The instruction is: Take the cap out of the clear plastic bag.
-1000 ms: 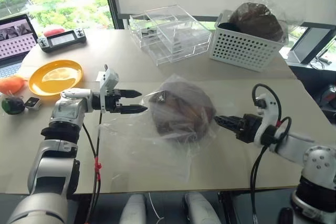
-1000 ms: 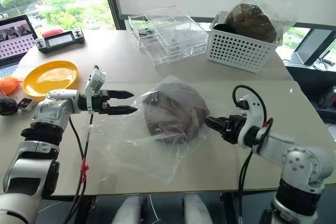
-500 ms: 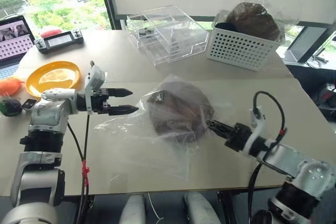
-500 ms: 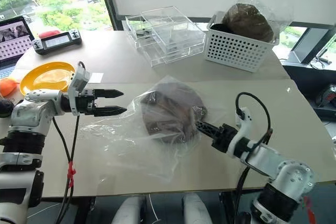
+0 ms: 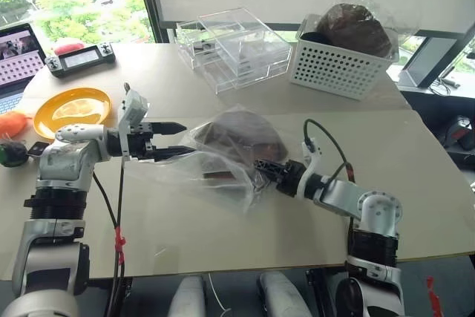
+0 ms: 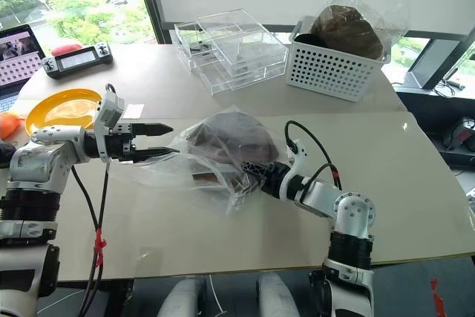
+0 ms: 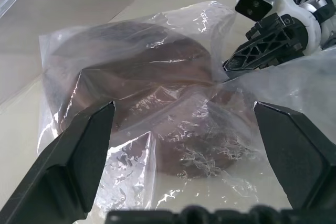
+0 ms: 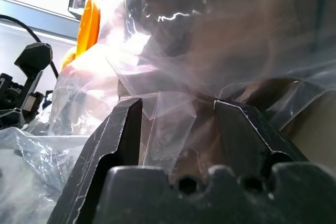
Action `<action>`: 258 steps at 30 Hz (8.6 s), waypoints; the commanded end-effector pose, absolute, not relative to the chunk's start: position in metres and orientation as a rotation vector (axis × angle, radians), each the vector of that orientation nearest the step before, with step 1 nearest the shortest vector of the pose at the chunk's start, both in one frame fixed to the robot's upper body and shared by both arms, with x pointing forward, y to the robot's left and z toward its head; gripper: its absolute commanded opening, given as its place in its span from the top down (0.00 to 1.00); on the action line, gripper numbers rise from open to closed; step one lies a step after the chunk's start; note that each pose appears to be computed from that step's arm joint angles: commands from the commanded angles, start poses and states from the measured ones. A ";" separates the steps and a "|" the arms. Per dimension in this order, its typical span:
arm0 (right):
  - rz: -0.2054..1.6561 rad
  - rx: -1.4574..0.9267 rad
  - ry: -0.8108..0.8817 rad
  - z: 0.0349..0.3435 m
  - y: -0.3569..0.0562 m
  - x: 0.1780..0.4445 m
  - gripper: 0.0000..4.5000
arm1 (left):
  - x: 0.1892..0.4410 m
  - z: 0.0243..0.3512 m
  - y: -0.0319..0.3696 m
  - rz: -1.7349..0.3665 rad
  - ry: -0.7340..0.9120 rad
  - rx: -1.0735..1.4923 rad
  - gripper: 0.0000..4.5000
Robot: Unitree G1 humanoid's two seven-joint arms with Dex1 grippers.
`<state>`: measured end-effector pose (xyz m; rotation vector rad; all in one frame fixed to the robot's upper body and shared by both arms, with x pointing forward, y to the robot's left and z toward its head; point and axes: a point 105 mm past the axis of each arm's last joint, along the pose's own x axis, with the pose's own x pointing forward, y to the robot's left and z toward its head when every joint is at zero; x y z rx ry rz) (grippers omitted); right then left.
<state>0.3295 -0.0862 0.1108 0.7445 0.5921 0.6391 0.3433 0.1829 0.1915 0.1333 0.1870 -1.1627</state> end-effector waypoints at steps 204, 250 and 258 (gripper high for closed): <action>1.015 -0.556 0.010 0.235 -0.017 0.309 0.97 | 0.283 0.222 0.172 -0.868 0.102 -0.821 0.00; 0.806 -0.325 -0.109 0.280 0.013 0.340 0.97 | 0.311 0.195 0.168 -0.716 0.160 -0.803 0.00; 0.886 -0.459 -0.168 0.275 0.010 0.310 0.97 | 0.333 0.146 0.186 -0.456 0.352 -0.756 0.00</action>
